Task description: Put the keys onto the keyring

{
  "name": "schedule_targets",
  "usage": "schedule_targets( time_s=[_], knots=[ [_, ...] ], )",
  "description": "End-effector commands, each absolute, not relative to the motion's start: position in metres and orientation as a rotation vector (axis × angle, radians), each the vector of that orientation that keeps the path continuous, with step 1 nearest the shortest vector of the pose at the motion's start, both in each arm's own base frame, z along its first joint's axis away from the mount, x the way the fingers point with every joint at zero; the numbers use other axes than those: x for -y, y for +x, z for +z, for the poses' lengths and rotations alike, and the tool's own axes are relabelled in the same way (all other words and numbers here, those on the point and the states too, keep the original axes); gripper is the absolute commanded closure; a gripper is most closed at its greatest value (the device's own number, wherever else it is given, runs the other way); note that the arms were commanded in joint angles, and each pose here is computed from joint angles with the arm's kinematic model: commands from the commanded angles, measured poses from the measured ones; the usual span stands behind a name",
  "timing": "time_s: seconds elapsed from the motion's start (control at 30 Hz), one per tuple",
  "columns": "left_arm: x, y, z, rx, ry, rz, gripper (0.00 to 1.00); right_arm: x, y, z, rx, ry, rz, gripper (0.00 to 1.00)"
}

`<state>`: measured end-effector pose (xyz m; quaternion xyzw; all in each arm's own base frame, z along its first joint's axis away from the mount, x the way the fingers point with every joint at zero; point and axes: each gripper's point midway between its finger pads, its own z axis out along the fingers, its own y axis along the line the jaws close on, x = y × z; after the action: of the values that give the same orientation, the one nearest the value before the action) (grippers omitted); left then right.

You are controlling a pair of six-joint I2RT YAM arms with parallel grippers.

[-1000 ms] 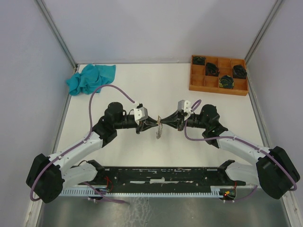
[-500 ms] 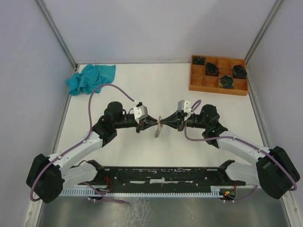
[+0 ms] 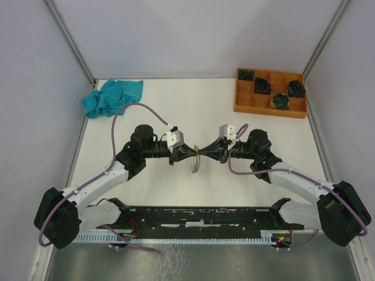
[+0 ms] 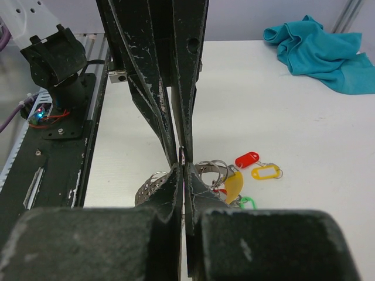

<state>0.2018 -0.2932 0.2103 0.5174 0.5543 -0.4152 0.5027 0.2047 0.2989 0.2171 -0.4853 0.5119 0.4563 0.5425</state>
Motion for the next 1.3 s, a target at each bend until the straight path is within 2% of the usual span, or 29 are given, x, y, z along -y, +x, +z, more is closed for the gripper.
schedule_targets(
  time_s=[0.0, 0.2, 0.3, 0.53, 0.97, 1.17, 1.27],
  knots=[
    [0.299, 0.203, 0.240, -1.247, 1.241, -1.026, 0.85, -0.303, 0.203, 0.246, -1.107, -1.174, 1.086, 0.99],
    [0.300, 0.201, 0.239, -1.245, 1.253, -1.038, 0.96, -0.304, 0.204, 0.246, -1.110, -1.175, 1.088, 0.99],
    [0.300, 0.200, 0.239, -1.246, 1.258, -1.039, 0.97, -0.304, 0.204, 0.247, -1.108, -1.175, 1.087, 0.99],
    [0.299, 0.200, 0.237, -1.252, 1.259, -1.043, 0.89, -0.304, 0.204, 0.251, -1.097, -1.172, 1.084, 0.99],
    [0.300, 0.202, 0.233, -1.270, 1.259, -1.046, 0.85, -0.303, 0.203, 0.255, -1.082, -1.159, 1.080, 0.99],
    [0.300, 0.202, 0.234, -1.265, 1.262, -1.043, 0.96, -0.303, 0.203, 0.255, -1.087, -1.157, 1.082, 0.99],
    [0.298, 0.203, 0.234, -1.271, 1.263, -1.023, 0.97, -0.301, 0.205, 0.252, -1.110, -1.154, 1.071, 0.98]
  ],
)
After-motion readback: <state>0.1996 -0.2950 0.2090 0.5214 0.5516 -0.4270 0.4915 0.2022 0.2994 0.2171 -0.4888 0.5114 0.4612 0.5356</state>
